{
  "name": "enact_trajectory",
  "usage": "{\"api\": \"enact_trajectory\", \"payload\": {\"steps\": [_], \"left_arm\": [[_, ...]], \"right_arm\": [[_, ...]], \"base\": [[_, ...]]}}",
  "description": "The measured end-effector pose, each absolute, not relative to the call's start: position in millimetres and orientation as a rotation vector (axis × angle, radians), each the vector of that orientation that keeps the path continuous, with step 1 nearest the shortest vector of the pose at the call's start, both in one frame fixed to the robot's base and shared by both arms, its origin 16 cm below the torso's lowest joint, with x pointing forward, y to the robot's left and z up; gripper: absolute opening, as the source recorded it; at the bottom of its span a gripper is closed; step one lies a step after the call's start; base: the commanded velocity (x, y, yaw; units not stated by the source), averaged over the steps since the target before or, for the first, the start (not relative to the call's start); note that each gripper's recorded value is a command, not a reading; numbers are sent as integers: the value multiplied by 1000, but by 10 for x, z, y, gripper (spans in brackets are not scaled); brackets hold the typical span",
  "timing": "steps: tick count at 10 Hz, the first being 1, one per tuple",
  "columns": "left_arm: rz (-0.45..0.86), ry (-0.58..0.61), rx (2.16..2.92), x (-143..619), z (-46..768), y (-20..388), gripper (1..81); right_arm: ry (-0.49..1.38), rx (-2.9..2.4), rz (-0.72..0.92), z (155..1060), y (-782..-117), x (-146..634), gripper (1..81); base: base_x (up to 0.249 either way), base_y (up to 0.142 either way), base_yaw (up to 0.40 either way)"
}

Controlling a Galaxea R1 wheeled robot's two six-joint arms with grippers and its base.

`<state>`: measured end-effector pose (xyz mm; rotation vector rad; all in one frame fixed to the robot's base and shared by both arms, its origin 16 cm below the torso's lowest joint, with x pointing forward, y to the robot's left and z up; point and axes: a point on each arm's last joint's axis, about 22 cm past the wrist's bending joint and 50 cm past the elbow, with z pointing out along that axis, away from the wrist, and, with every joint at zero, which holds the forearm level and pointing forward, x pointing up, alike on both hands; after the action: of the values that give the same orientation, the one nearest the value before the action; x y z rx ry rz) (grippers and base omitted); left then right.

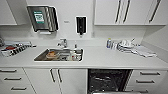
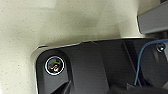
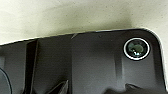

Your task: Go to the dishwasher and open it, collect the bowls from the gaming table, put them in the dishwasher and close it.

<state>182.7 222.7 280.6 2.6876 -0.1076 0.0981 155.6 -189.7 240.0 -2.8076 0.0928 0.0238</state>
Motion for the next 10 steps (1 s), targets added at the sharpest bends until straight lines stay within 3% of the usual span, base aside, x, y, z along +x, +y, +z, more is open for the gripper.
{"api": "enact_trajectory", "payload": {"steps": [10], "left_arm": [[74, -45, 2700, 1721, 2837, 2058, 811]], "right_arm": [[103, -2794, 45, 2538, -1746, 1456, 811]], "base": [[0, 0, 0]]}}
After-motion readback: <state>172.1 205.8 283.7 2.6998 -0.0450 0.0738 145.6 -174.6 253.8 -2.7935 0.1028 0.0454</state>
